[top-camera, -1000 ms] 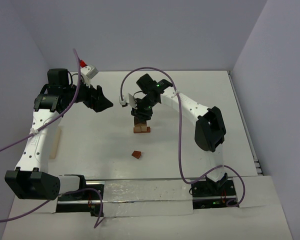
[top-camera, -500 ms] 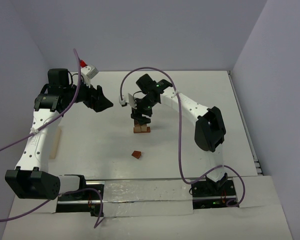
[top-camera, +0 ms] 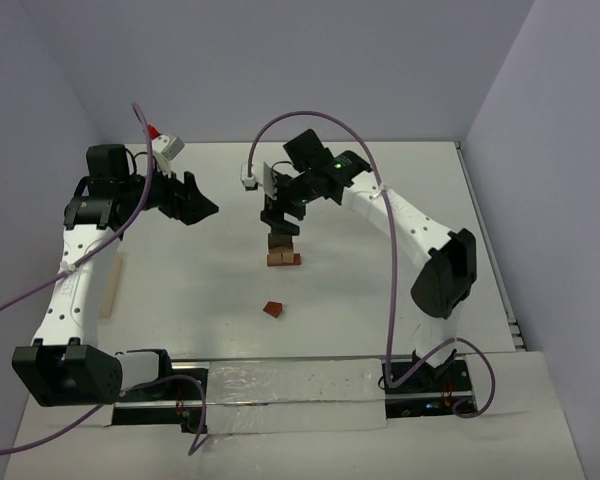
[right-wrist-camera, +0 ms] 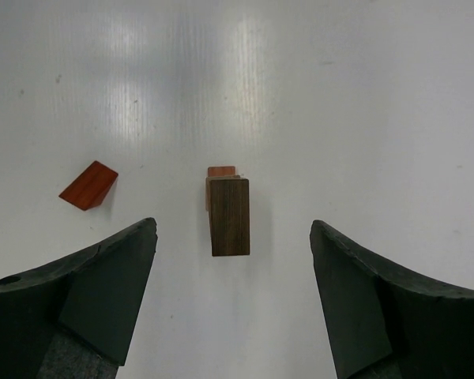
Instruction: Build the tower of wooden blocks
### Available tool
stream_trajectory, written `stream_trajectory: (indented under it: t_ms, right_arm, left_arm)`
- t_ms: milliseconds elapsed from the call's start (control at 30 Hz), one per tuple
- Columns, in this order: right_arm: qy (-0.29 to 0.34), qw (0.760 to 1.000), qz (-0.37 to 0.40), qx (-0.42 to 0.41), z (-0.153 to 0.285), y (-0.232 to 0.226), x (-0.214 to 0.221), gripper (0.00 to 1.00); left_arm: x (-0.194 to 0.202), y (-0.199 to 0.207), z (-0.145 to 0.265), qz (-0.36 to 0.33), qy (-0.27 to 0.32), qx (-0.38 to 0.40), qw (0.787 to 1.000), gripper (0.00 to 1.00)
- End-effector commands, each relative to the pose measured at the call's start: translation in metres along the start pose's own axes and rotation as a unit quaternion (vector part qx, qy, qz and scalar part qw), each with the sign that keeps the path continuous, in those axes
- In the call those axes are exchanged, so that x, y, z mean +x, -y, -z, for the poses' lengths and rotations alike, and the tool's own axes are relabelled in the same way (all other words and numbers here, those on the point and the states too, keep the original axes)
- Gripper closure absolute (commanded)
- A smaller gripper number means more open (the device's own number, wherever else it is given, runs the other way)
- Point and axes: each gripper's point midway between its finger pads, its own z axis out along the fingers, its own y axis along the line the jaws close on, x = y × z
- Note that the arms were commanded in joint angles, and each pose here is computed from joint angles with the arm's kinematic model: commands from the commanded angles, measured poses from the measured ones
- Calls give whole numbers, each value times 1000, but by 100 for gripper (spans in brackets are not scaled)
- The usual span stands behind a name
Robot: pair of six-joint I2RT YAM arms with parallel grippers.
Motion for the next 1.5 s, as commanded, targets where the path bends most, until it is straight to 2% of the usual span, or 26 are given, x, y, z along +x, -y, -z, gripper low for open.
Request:
stream_trajectory:
  t_ms: [0,100,167,233,300,333,433,467,533,600,733,833,1133,1300,1467]
  right_arm:
    - [111,990,2,91,61,6,-61,14]
    - [149,977,-31,148,87,16,-69,11]
    - [157,969,-93,165,97,18,-56,6]
    - [164,957,-149,185,100,23,-36,0]
    - [167,943,-202,205,104,33,-5,0]
    - [168,932,-236,219,104,36,9,0]
    - [155,906,-304,251,111,46,52,0]
    - [148,890,-331,276,117,54,65,1]
    - [125,866,-367,316,119,60,88,3]
    - [131,843,-391,345,120,63,98,6]
    - [132,817,-428,362,103,56,126,7]
    - [105,807,-457,359,84,52,146,6]
    - [75,804,-498,315,42,46,155,6]
    - [61,802,-516,294,25,42,159,6]
    - [49,801,-527,280,14,40,163,6]
  left_arm:
    - [0,-11,8,-14,24,-55,998,1]
    - [11,-10,6,10,22,-56,998,1]
    - [26,-20,-2,42,6,-67,997,1]
    - [49,-12,-7,39,-29,-25,998,1]
    - [70,-4,-13,40,-43,9,998,1]
    - [75,-5,-17,44,-39,1,998,1]
    - [94,-17,-31,33,-58,-84,994,1]
    - [92,-29,-31,27,-46,-131,990,1]
    - [103,-31,-36,58,-38,-156,985,1]
    - [108,-37,-43,76,-34,-175,981,1]
    - [119,-40,-58,83,-57,-189,977,1]
    - [123,-32,-71,86,-87,-177,977,1]
    - [137,-27,-107,129,-112,-145,974,24]
    - [138,-22,-120,148,-119,-120,975,30]
    - [146,-18,-135,174,-131,-98,971,40]
